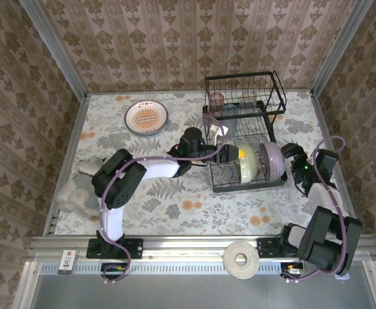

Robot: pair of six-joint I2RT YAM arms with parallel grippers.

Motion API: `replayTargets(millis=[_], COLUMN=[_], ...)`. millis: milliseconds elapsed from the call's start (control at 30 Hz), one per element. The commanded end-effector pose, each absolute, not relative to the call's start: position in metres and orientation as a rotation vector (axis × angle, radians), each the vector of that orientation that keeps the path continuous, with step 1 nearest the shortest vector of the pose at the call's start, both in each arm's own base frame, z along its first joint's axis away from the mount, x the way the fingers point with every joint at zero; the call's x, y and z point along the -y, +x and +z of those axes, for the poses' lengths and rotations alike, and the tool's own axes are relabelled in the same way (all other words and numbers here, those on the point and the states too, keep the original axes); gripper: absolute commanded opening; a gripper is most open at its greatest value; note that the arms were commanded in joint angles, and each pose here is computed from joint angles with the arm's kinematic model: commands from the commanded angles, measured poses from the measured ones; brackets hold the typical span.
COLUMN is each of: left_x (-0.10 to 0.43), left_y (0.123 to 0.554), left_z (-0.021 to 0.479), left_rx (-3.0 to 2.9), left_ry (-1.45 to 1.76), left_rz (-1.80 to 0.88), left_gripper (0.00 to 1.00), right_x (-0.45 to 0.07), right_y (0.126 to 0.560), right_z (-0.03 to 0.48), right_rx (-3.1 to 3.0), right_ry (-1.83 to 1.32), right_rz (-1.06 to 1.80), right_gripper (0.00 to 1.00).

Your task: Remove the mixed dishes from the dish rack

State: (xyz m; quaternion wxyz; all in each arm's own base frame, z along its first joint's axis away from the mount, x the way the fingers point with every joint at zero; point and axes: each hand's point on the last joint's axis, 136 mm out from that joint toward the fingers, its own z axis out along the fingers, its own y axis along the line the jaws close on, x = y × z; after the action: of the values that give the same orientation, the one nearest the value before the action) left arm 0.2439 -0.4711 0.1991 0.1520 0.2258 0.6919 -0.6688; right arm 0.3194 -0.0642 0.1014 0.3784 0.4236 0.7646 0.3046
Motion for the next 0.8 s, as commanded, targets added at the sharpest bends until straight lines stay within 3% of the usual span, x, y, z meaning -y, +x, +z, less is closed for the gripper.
replayTargets(millis=[0,500,767], left_x=[0.478,0.464,0.462], left_y=[0.241,0.254,0.258], left_z=[0.214,0.196,0.186], left_rx=[-1.925,-2.005,-2.072], left_ry=[0.663,0.545,0.525], left_rz=[-1.991,-2.024,-2.016], left_gripper=[0.61,0.43,0.33], right_x=[0.056,0.002,0.004], right_y=[0.329,0.335,0.329], right_z=[0.11,0.089,0.101], right_rx=[-1.919,-2.022,-2.027], right_ry=[1.004,0.909,0.885], right_rz=[0.837,0.946,0.889], right_gripper=[1.0,1.0,1.0])
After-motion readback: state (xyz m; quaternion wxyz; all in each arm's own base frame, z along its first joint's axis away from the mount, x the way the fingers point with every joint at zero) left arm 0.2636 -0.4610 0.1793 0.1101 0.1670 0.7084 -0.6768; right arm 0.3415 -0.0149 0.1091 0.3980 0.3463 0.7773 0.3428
